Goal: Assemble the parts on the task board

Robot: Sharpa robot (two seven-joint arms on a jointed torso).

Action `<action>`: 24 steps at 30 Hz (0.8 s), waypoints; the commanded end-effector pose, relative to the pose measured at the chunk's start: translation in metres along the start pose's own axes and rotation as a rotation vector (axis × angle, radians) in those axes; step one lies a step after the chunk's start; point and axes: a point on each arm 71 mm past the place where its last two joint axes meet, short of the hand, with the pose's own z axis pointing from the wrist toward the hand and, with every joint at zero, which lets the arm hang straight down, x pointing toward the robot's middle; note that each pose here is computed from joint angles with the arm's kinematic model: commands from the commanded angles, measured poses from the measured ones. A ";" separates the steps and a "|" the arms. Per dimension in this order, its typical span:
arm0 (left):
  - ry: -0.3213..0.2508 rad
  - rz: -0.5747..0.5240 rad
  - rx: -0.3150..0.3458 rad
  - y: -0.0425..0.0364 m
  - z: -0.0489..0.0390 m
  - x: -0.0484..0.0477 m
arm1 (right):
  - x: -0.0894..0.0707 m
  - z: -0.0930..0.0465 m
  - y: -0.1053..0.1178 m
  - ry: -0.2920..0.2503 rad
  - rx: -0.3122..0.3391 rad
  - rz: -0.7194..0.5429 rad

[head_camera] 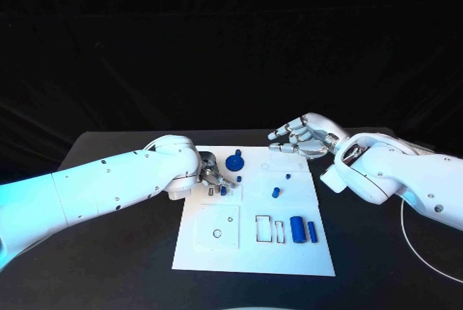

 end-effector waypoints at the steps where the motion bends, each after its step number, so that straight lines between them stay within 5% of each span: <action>1: -0.019 -0.027 0.020 -0.0030 -0.0057 -0.0059 | 0.001 0.000 0.000 0.012 -0.002 -0.004; 6: -0.033 -0.031 0.031 -0.0024 -0.0159 -0.0224 | 0.002 0.001 -0.001 0.013 -0.001 -0.003; 13: -0.049 -0.034 -0.002 0.0094 -0.0229 -0.0579 | 0.003 0.002 -0.001 0.017 0.003 -0.003; 18: -0.056 -0.056 -0.029 0.0159 -0.0166 -0.0755 | 0.004 0.003 -0.002 0.018 0.004 -0.003; 24: -0.048 -0.064 -0.057 0.0184 -0.0021 -0.0830 | 0.005 0.004 -0.001 0.021 0.001 -0.002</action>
